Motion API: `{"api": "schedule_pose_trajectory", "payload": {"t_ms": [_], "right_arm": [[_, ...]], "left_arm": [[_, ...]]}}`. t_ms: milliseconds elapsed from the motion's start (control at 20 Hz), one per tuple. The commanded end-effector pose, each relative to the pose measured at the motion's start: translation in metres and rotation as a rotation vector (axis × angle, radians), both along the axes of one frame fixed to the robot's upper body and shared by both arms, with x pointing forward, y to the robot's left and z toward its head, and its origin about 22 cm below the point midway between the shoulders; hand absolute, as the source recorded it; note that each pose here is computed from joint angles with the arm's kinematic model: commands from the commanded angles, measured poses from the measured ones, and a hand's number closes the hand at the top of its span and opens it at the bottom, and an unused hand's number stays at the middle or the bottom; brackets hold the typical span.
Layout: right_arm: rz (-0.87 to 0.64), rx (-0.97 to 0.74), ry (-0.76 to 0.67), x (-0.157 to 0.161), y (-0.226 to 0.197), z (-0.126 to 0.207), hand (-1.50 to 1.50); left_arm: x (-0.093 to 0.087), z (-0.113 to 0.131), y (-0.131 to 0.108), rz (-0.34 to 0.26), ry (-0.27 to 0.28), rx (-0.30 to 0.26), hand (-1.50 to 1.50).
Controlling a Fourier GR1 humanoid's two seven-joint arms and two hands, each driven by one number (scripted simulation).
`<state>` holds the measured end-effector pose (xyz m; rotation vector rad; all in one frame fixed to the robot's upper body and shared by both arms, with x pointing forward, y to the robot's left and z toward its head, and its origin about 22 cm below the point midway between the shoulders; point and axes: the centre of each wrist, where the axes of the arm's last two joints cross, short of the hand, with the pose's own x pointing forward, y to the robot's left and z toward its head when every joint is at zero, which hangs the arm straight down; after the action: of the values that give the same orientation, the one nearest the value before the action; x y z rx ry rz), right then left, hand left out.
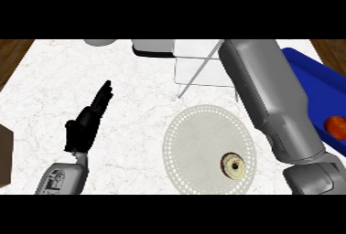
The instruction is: Pick the pear from the placemat and place it in the tiered shelf
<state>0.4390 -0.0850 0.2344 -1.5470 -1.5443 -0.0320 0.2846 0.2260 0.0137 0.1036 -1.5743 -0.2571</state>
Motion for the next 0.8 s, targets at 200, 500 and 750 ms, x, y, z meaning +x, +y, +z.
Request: {"api": "schedule_pose_trajectory", "payload": {"t_ms": [200, 500, 750], "right_arm": [[-0.003, 0.169, -0.082, -0.018, -0.006, -0.009, -1.5], [0.074, 0.24, -0.107, -0.024, -0.014, 0.019, -1.5], [0.118, 0.289, -0.162, -0.035, -0.013, 0.027, -1.5]], "left_arm": [[-0.005, 0.001, 0.022, 0.017, -0.005, -0.001, 0.0], [-0.011, -0.003, 0.013, -0.004, 0.01, 0.006, 0.0], [0.005, 0.01, 0.015, 0.007, -0.003, 0.002, 0.0]]}}
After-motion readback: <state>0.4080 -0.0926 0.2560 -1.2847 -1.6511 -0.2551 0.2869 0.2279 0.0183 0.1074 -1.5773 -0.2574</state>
